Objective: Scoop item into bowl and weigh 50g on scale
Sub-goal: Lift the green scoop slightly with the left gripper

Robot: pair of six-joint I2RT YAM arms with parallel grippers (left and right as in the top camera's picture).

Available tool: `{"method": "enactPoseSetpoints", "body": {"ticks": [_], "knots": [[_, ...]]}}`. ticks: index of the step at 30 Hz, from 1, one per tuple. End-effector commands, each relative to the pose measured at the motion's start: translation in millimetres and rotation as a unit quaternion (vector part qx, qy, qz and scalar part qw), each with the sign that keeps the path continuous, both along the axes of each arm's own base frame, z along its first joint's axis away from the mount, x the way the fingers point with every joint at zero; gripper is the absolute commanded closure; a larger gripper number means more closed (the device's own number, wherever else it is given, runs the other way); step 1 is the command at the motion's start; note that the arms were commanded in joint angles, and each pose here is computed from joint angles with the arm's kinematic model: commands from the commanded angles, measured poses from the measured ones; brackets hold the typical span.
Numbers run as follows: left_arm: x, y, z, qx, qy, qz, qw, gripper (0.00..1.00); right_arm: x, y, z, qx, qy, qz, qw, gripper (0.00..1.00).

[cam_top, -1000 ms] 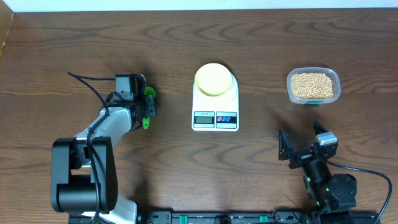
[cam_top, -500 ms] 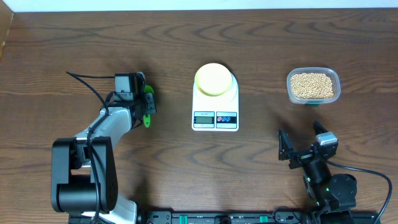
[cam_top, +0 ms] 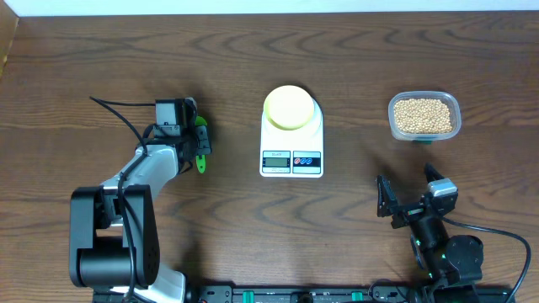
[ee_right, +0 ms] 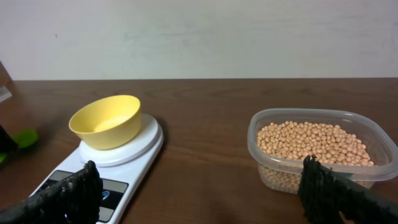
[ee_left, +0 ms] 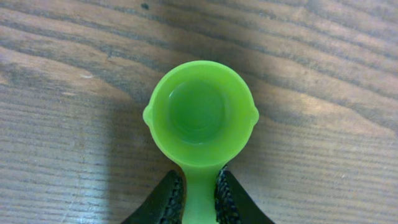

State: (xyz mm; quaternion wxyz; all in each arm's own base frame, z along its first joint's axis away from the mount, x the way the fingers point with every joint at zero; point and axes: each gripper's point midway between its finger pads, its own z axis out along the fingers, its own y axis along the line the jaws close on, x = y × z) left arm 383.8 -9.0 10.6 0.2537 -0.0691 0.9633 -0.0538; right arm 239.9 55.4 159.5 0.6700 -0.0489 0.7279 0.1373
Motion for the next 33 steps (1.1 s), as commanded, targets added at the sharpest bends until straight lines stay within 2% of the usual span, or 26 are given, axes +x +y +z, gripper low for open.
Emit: {"method": "enactPoseSetpoints", "body": {"ticks": [1, 5, 9, 10, 26, 28, 33], "knots": [[-10.4, 0.7, -10.1, 0.003, 0.020, 0.003, 1.000, 0.78, -0.7, 1.7, -0.3, 0.004, 0.001, 0.003, 1.000, 0.01], [-11.7, 0.7, -10.8, 0.003, 0.023, 0.003, 1.000, 0.78, -0.7, 1.7, -0.3, 0.004, 0.001, 0.003, 1.000, 0.01], [-11.5, 0.7, -10.7, 0.003, 0.022, 0.003, 1.000, 0.66, -0.7, 1.7, -0.3, 0.004, 0.001, 0.003, 1.000, 0.01], [-11.5, 0.7, -10.7, 0.003, 0.022, 0.003, 1.000, 0.66, -0.7, 1.7, -0.3, 0.004, 0.001, 0.003, 1.000, 0.01], [-13.9, 0.7, -34.7, 0.003, 0.045, 0.003, 0.999, 0.66, -0.7, 1.7, -0.3, 0.004, 0.001, 0.003, 1.000, 0.01], [-12.5, 0.7, -34.1, 0.003, 0.042, 0.004, 0.999, 0.71, -0.7, 1.7, -0.3, 0.004, 0.001, 0.003, 1.000, 0.01], [-9.0, 0.8, -28.2, 0.003, 0.031, 0.004, 0.999, 0.77, -0.7, 1.7, -0.3, 0.004, 0.001, 0.003, 1.000, 0.01]]}}
